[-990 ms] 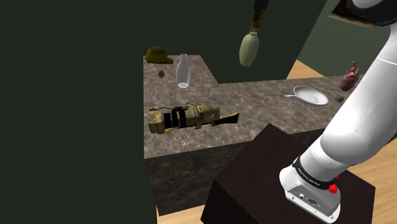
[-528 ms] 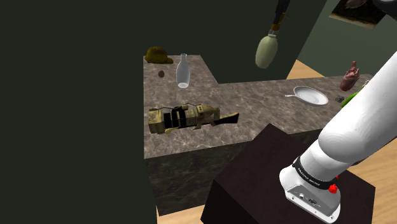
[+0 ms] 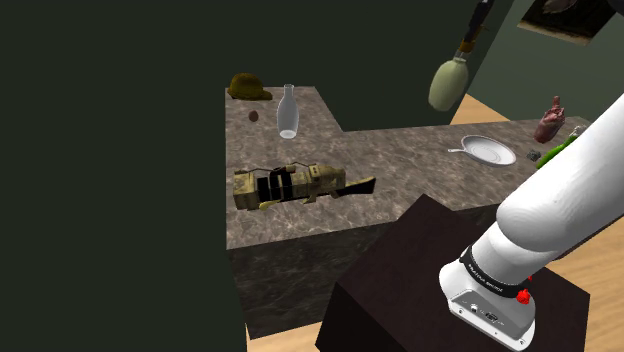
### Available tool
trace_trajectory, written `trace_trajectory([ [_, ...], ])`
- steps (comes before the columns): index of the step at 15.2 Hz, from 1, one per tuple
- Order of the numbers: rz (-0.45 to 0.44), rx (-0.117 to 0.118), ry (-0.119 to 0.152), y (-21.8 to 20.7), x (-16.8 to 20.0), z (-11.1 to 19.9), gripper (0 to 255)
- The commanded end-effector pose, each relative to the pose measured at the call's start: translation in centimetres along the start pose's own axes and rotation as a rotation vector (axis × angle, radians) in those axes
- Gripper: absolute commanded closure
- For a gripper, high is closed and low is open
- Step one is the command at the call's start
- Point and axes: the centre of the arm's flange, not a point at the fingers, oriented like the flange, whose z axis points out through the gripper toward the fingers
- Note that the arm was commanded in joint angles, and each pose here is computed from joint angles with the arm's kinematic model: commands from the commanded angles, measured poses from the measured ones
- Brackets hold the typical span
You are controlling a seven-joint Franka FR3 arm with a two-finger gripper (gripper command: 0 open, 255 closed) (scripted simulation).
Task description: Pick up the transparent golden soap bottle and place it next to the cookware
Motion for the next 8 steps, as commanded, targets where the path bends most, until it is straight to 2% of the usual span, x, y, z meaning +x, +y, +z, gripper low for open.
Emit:
trace_trajectory([
  [1, -0.002, 0.0, 0.0, 1.5, -2.4, -0.2, 255],
  [8, -0.002, 0.0, 0.0, 6.1, -10.4, -0.3, 255],
])
